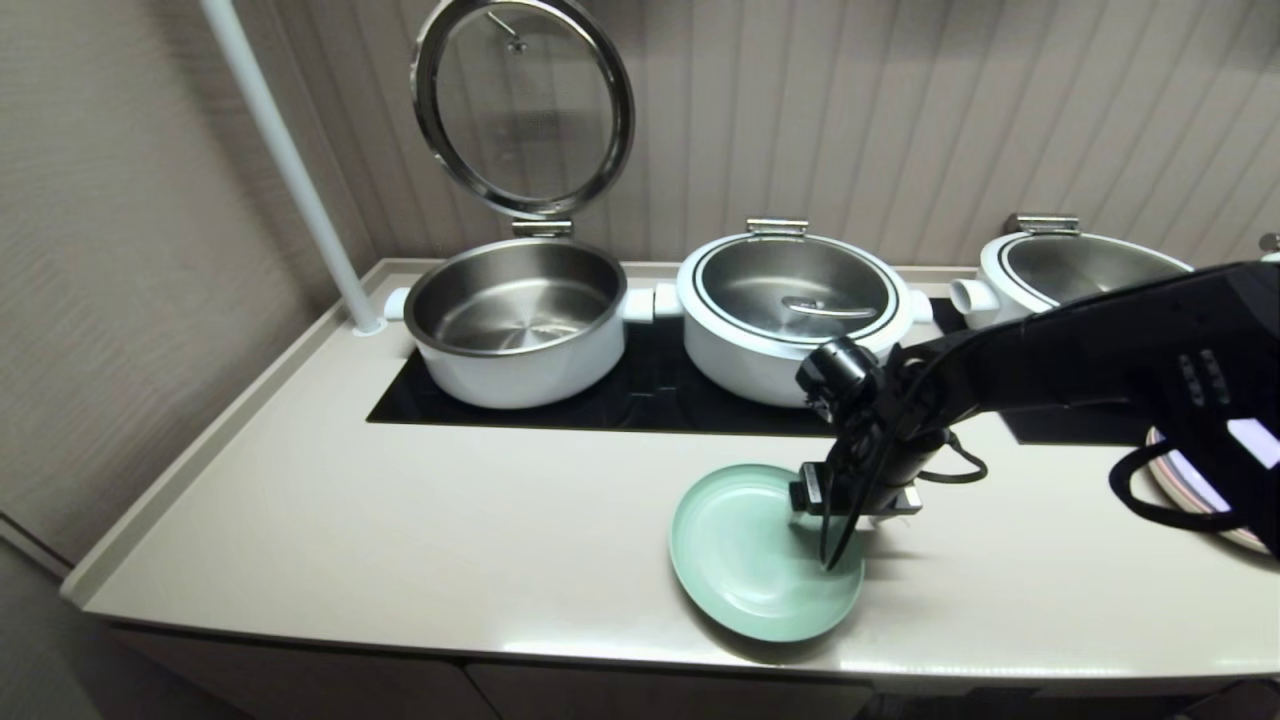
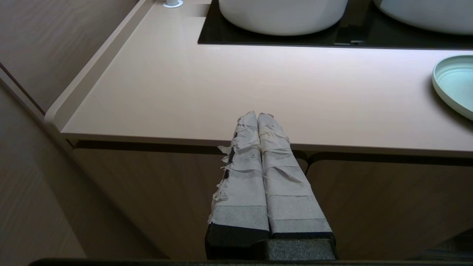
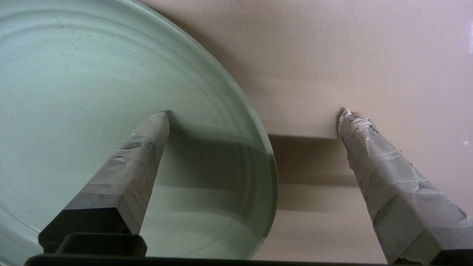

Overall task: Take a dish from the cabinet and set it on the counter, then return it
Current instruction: Pick up the plate from the table

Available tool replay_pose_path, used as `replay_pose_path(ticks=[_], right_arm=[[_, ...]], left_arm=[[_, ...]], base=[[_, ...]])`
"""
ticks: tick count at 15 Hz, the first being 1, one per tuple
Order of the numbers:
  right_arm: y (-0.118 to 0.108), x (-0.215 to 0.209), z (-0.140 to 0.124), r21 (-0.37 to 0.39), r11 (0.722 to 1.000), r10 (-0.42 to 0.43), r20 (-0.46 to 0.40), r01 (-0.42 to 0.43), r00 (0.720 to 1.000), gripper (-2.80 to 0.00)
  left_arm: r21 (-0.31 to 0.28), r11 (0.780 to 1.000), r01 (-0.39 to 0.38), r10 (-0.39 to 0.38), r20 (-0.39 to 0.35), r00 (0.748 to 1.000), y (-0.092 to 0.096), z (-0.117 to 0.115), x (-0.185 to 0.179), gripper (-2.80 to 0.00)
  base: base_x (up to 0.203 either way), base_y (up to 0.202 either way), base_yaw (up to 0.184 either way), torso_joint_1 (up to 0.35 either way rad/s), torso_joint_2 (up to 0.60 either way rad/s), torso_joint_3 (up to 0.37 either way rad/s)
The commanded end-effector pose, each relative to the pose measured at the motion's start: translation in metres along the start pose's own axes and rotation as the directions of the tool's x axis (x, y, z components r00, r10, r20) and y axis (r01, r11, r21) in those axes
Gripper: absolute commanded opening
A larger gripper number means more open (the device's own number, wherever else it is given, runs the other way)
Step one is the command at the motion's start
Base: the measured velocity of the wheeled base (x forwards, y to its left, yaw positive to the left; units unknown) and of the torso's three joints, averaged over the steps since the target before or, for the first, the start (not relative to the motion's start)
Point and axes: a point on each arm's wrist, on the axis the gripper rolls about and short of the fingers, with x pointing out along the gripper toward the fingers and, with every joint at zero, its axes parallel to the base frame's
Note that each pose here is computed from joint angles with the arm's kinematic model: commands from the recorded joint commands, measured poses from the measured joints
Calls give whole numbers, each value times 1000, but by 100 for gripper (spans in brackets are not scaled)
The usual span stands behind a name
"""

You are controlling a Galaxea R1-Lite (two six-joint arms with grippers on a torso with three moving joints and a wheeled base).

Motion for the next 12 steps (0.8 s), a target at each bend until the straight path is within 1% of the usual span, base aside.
replay_pose_path(ticks=[1,8,9,12], right_arm=[[0,1,-1,1,1000,-6,-8,6,1000,0],[0,5,-1,1,1000,-12,-7,12,1000,0],[0,4,0,1,1000,-11,-5,11,1000,-280],[1,5,-1,15,1000,-15,-3,15,1000,-280]], left_arm=[[0,1000,0,0,0,1000,0,0,0,-280],[0,1000,-1,1,0,1000,0,0,0,-280],[0,1000,1,-1,0,1000,0,0,0,-280],[0,1000,0,0,0,1000,0,0,0,-280]], base=[[0,0,0,0,0,0],[0,0,0,0,0,0],[0,0,0,0,0,0],[0,0,0,0,0,0]])
